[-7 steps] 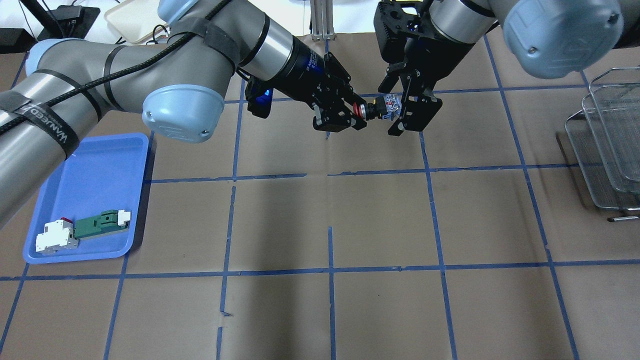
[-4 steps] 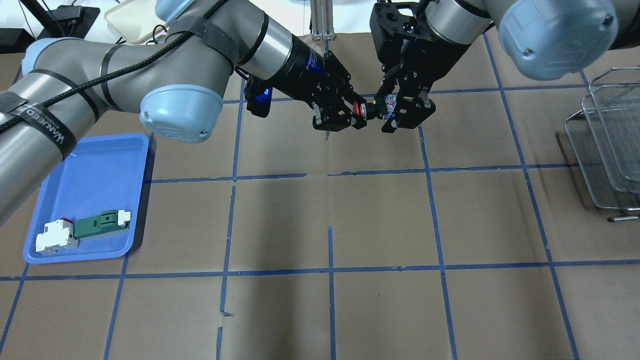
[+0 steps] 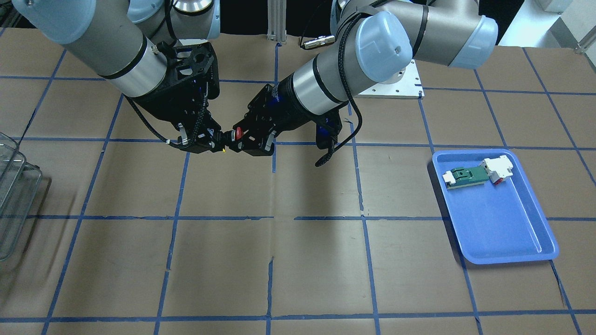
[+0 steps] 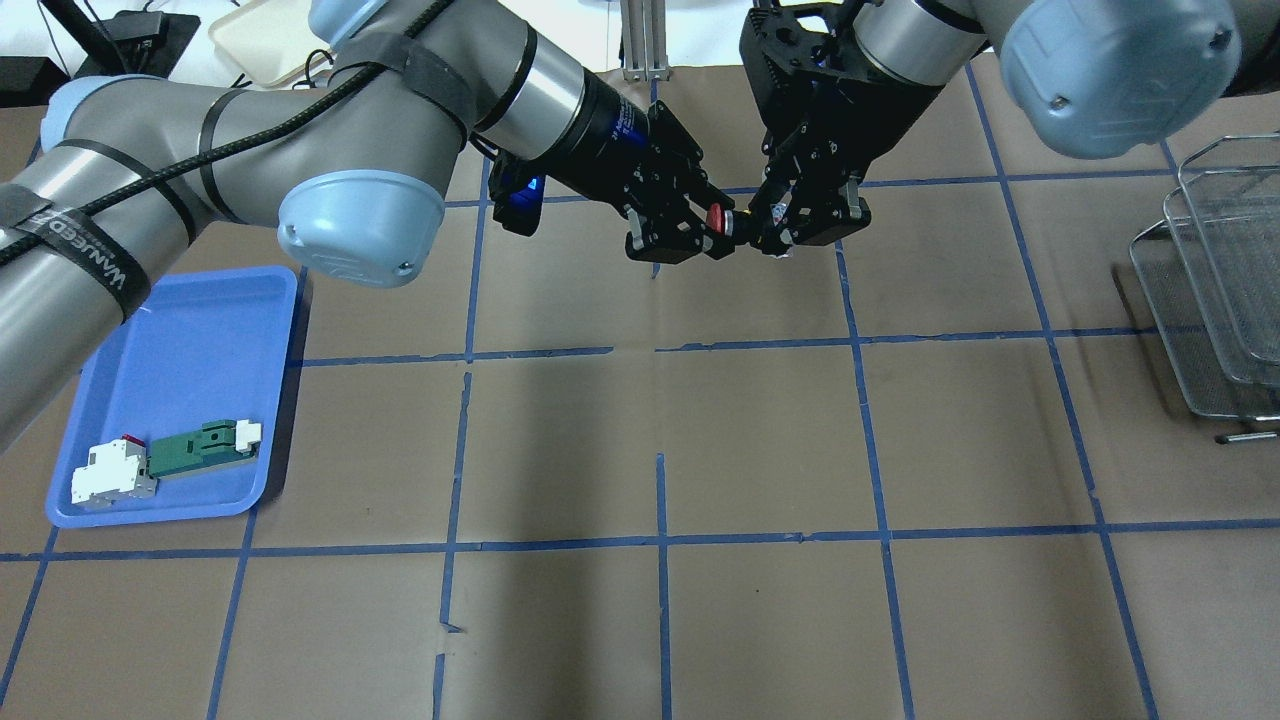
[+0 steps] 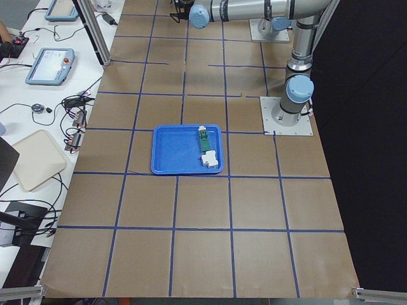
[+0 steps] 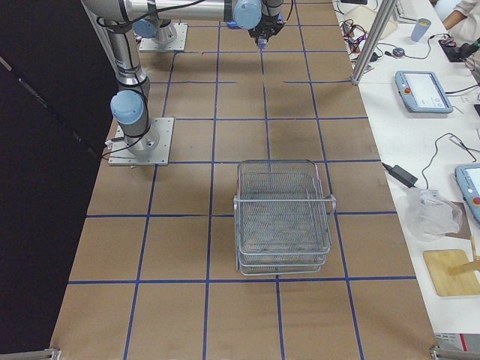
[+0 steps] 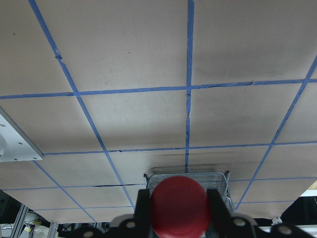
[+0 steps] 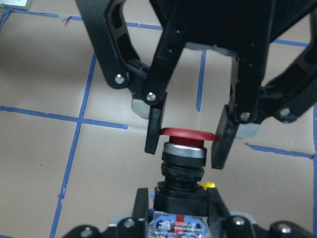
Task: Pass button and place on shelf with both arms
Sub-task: 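Lower the right gripper and close it on the red button's cap, then open and withdraw the left gripper while the right gripper holds the button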
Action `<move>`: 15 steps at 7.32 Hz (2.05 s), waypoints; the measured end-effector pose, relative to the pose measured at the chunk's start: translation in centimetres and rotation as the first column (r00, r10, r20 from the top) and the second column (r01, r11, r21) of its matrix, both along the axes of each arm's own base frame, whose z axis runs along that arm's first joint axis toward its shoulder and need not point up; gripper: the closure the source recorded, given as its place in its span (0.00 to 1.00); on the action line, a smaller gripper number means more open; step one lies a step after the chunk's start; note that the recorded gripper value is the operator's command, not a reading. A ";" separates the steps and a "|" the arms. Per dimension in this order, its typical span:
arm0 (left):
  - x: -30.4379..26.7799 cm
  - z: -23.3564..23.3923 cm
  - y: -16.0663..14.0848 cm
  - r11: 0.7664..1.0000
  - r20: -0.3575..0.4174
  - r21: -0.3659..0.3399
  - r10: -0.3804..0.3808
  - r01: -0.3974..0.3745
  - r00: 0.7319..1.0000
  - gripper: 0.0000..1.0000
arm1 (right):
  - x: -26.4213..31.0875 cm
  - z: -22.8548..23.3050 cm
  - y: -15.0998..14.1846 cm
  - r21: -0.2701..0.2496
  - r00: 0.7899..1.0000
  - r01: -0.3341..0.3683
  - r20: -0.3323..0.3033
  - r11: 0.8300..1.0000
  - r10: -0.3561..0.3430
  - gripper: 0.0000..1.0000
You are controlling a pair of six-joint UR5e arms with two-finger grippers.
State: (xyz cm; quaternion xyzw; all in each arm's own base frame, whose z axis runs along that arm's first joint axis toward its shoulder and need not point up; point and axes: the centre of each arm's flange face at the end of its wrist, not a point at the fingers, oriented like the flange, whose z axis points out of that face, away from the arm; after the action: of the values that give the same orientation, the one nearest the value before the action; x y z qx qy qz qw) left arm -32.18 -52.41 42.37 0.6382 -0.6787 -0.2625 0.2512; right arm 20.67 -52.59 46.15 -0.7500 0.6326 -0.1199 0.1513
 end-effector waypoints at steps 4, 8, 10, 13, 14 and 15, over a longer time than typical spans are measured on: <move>0.0 0.6 0.1 1.000 -0.003 -0.010 -0.001 0.001 1.000 1.00 | 0.0 0.1 0.0 -0.003 1.000 -0.002 0.006 1.000 0.002 0.93; 0.0 0.9 0.0 1.000 0.002 0.000 0.022 -0.022 1.000 0.06 | -0.1 0.5 0.0 -0.011 1.000 -0.001 0.004 1.000 0.001 0.93; 0.1 1.2 -0.1 1.000 0.004 -0.007 0.028 -0.028 1.000 0.00 | -0.1 0.6 0.0 -0.014 1.000 -0.001 0.002 1.000 0.001 0.93; 0.1 1.9 0.0 0.998 -0.013 -0.055 0.017 -0.018 1.000 0.00 | -0.6 0.6 -0.1 -0.013 1.000 0.005 -0.008 1.000 -0.005 0.93; 0.8 1.8 -0.2 0.995 0.004 -0.100 -0.016 0.017 1.000 0.00 | -1.2 0.5 -0.3 -0.016 1.000 0.009 -0.028 1.000 -0.009 0.93; 3.1 1.3 -1.1 0.979 0.064 -0.187 -0.071 0.082 0.995 0.00 | -2.6 0.4 -0.7 -0.022 0.998 0.022 -0.060 1.000 -0.023 0.93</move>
State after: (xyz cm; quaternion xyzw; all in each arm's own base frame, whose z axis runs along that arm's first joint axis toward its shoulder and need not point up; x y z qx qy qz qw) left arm -29.12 -53.50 43.71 0.5921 -0.7315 -0.1881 0.2810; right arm 18.03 -53.31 46.51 -0.7477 0.6439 -0.1057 0.1230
